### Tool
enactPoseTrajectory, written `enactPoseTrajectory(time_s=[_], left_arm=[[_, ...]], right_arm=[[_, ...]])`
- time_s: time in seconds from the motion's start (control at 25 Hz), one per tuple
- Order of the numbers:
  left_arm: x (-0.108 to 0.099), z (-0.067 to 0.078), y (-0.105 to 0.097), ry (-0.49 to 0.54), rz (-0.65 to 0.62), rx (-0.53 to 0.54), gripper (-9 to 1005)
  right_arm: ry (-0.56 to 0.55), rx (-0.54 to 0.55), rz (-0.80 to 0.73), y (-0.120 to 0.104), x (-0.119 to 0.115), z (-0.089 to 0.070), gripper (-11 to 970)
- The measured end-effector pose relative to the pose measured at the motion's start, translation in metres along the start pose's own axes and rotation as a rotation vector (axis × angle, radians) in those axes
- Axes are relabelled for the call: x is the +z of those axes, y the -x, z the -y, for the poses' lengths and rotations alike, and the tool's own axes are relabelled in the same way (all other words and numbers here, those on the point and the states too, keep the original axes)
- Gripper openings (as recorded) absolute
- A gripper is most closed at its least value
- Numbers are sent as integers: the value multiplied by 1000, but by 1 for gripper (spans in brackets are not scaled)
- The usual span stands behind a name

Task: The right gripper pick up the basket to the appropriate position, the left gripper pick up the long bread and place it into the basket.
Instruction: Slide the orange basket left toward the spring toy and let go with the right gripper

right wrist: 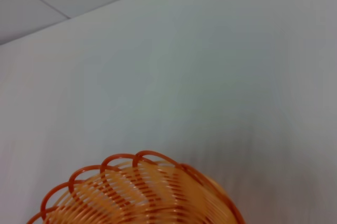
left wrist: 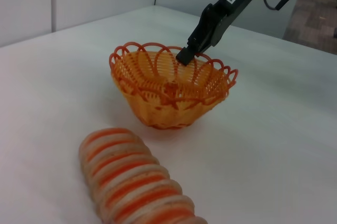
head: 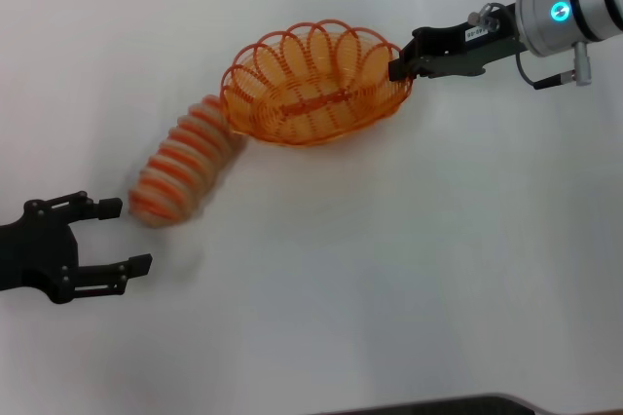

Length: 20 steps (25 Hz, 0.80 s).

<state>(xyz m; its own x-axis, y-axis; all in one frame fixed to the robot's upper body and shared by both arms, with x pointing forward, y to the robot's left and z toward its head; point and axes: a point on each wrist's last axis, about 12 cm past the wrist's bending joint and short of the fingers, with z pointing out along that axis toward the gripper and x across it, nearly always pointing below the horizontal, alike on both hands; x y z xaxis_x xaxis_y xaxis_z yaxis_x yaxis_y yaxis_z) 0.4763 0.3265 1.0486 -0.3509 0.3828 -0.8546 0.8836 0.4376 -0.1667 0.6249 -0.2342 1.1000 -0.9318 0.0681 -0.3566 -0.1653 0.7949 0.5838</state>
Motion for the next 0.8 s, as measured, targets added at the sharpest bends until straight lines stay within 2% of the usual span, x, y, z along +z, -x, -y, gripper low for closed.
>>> enactPoseTrajectory(time_s=[0.8], left_arm=[[1,-6,8,5,-9,31,858]], right_arm=[[10,22,-38,-10,15,-5,83]])
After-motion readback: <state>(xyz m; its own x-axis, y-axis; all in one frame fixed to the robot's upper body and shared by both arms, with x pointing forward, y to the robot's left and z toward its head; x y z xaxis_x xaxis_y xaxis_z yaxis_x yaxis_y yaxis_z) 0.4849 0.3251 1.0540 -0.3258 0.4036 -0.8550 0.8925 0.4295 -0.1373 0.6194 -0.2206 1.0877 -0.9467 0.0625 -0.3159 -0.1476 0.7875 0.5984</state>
